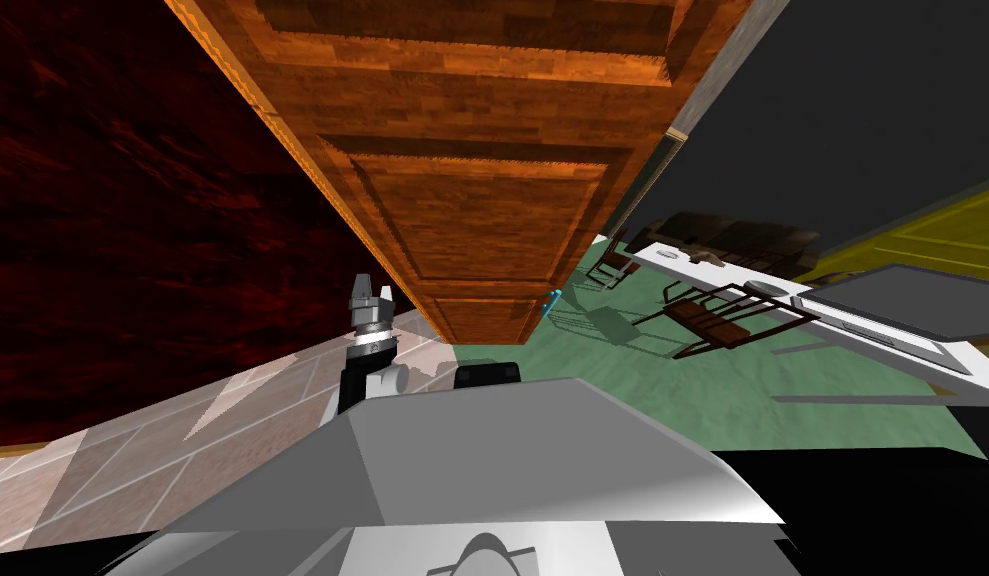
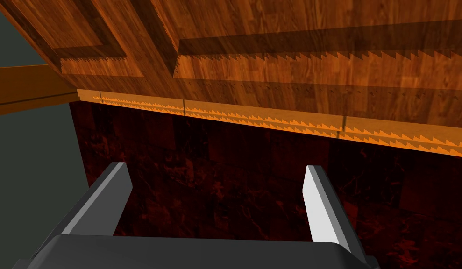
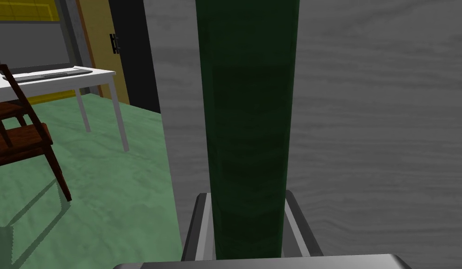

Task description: Push the door open

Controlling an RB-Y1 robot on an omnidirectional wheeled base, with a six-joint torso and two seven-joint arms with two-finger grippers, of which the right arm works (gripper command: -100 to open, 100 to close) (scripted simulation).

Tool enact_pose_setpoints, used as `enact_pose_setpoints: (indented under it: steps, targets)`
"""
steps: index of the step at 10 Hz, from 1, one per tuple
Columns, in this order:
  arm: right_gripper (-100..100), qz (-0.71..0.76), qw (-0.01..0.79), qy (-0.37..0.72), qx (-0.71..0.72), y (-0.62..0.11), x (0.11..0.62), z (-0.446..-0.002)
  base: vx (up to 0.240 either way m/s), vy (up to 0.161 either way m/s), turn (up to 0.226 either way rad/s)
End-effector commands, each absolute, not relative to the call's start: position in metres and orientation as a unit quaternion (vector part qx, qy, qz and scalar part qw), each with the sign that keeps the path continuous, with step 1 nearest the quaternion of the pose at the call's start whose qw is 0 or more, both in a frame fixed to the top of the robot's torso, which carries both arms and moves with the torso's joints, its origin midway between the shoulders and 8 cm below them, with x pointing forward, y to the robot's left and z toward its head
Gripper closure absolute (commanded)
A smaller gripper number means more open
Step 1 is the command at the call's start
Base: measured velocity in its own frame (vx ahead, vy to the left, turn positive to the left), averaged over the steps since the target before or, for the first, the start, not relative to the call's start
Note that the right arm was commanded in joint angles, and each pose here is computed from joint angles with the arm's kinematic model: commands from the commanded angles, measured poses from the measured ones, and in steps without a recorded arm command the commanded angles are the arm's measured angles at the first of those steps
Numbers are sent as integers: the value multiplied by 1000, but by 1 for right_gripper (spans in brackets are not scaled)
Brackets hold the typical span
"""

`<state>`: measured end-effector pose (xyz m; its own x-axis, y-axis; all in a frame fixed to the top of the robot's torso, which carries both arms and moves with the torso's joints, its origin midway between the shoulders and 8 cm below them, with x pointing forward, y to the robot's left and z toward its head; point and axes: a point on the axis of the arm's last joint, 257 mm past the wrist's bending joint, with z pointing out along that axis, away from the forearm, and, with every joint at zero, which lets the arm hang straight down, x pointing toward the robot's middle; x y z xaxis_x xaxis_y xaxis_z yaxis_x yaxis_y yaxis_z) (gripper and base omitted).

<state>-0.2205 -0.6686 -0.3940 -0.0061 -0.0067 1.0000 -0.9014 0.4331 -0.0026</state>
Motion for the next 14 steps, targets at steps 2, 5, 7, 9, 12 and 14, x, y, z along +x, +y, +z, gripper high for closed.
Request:
enact_pose_setpoints:
  steps: [2,5,7,9,12,14]
  targets:
    - [100,374,603,-599,372,-671,-229,-389,-10,-28,-6]
    - [100,364,613,-605,356,-666,-243,-386,8,-93,14]
    - [100,360,611,-607,358,-663,-243,-390,-2,-53,-11]
    - [100,343,620,-618,342,-654,-260,-391,3,-139,32]
    - [100,328,622,-627,336,-645,-270,-397,9,-173,-10]
    - [100,333,624,-624,333,-648,-269,-391,-8,-26,0]
